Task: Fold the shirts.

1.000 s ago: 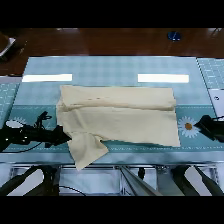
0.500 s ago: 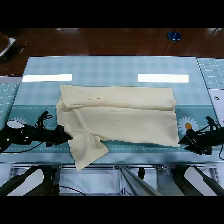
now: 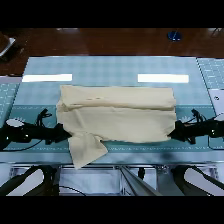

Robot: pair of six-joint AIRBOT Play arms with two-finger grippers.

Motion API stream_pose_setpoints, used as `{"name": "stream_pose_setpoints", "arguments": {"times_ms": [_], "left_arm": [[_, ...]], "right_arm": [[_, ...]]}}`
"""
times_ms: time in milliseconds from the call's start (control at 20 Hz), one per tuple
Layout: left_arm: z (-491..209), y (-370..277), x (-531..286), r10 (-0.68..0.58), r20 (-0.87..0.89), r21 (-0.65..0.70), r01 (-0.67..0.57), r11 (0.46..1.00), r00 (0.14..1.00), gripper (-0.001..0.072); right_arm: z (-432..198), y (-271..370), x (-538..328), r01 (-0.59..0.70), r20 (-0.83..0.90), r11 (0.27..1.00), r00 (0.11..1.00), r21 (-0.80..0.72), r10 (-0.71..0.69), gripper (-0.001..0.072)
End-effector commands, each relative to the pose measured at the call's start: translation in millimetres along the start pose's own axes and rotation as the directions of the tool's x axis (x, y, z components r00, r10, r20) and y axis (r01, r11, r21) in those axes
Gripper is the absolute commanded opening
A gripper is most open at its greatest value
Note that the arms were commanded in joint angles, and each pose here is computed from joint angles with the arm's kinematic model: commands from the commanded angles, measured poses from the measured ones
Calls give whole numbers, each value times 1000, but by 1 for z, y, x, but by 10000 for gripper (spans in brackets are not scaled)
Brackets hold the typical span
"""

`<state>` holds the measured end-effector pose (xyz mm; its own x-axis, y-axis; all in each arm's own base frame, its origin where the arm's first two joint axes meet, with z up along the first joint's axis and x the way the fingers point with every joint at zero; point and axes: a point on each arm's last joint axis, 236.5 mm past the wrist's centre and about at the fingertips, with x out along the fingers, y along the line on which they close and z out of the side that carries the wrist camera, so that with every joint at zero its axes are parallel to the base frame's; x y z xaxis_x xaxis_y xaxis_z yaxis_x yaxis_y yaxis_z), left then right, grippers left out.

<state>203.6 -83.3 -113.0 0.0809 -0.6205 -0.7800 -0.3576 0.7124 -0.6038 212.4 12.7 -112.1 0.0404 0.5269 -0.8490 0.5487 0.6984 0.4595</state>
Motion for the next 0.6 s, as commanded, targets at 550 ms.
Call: {"name": "stream_pose_setpoints", "arguments": {"times_ms": [550], "left_arm": [[201,-165,-70,-205,258,281,130,951,944,24]], "right_arm": [[135,137,-72,-157,205,943,953,-293,222,20]]}}
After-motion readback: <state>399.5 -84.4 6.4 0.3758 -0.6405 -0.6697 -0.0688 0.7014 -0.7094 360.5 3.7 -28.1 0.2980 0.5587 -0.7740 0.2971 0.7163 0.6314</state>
